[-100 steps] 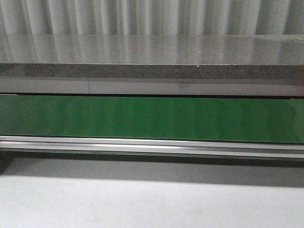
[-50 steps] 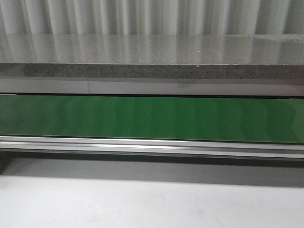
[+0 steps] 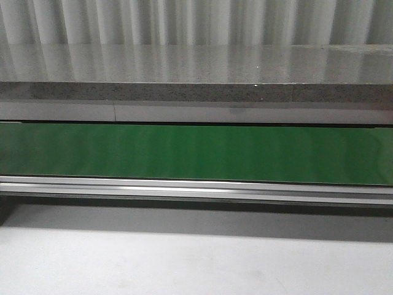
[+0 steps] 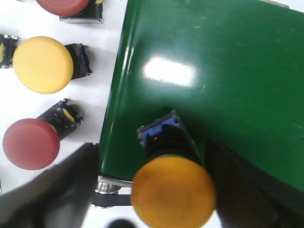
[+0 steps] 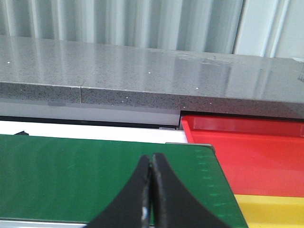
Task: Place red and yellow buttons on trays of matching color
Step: 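Set the yellow button on the belt's near end and open left gripper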
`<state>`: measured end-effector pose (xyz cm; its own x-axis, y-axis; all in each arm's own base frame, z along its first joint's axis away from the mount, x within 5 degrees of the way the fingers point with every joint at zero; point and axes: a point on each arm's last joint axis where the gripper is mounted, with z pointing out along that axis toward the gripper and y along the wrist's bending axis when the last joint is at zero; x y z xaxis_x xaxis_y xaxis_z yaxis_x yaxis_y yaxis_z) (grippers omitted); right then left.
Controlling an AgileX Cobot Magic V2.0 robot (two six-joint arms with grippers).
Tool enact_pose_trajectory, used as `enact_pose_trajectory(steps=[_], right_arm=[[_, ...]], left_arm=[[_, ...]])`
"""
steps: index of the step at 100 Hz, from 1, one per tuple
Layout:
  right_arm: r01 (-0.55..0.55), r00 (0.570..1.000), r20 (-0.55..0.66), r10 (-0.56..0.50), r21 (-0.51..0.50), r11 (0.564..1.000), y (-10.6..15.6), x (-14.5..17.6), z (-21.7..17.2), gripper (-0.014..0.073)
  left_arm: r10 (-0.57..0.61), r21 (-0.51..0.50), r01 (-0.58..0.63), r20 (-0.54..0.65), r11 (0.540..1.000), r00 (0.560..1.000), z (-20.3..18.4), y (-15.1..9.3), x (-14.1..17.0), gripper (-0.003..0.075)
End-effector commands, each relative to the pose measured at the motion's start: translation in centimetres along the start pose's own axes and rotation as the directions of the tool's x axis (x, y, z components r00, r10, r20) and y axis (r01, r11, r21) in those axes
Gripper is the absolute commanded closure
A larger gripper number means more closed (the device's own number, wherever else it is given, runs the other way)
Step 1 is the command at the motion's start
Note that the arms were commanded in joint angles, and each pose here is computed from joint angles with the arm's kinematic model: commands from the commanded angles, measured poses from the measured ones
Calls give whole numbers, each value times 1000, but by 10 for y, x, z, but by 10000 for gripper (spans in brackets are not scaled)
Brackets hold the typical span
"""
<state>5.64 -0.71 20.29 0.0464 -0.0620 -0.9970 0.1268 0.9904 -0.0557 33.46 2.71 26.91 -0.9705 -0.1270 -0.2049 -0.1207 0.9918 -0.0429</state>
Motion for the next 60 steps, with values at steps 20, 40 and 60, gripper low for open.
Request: enact_pose_trajectory(steps=[20, 40, 60], right_arm=[[13, 993, 116, -14, 4, 1000, 0, -15, -2, 661], [13, 993, 116, -14, 4, 1000, 0, -15, -2, 661], [13, 993, 116, -14, 4, 1000, 0, -15, -2, 661]], left_arm=[[-33, 122, 18, 126, 992, 992, -20, -13, -8, 84], [-45, 135, 16, 215, 991, 976, -35, -14, -9, 84], [-48, 111, 17, 285, 994, 957, -61, 0, -1, 84]])
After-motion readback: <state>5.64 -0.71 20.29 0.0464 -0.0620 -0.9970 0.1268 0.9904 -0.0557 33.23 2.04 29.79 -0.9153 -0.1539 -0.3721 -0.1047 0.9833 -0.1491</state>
